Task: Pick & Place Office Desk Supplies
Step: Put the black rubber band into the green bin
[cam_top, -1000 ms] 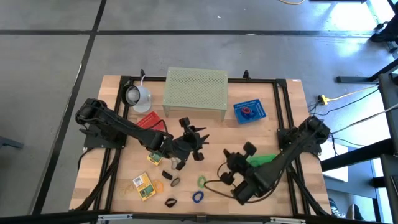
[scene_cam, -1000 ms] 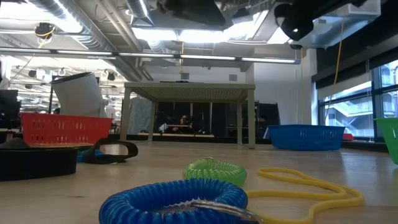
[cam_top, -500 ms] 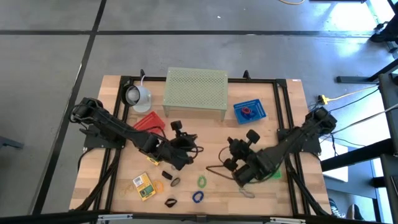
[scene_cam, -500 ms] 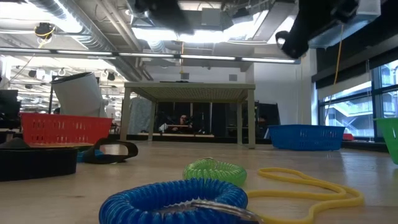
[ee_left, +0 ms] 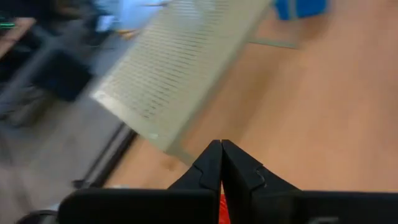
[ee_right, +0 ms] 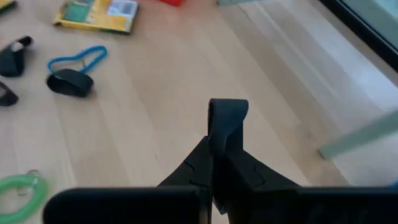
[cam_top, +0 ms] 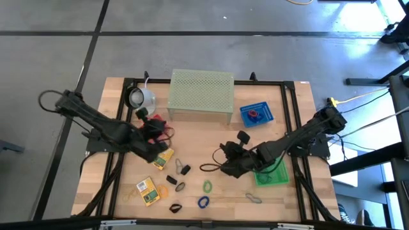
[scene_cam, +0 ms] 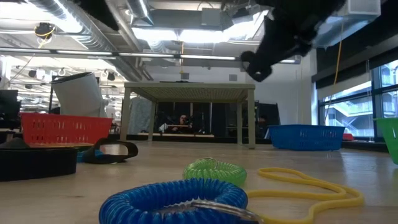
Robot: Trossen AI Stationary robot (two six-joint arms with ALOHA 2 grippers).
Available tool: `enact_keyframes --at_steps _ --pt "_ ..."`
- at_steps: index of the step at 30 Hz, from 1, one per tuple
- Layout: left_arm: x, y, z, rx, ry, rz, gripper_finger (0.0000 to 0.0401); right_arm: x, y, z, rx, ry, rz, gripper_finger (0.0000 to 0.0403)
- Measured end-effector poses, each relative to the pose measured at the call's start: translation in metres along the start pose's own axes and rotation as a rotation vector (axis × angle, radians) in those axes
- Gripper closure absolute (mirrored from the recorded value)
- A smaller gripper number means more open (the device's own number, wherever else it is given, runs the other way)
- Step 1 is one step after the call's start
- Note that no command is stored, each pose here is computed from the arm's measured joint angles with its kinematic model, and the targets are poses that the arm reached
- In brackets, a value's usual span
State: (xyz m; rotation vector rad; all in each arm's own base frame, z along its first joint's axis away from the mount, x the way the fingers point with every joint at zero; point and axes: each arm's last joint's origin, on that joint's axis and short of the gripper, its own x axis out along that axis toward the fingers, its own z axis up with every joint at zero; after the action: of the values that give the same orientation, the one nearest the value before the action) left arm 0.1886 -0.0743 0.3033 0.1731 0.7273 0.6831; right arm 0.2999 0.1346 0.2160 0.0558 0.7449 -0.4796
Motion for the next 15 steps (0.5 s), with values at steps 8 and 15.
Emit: enact_keyframes --at_steps 8,15 --pt "0.006 -0.001 -0.047 -0.019 -0.234 -0.63 0.0398 0.01 -0.002 0.019 -0.067 -0.092 0.044 0.0382" --pt "0.016 -0.007 -0.062 -0.073 -0.59 -0.649 0.0398 0.016 -0.006 0.032 -0.009 -0.147 0.051 0.0382"
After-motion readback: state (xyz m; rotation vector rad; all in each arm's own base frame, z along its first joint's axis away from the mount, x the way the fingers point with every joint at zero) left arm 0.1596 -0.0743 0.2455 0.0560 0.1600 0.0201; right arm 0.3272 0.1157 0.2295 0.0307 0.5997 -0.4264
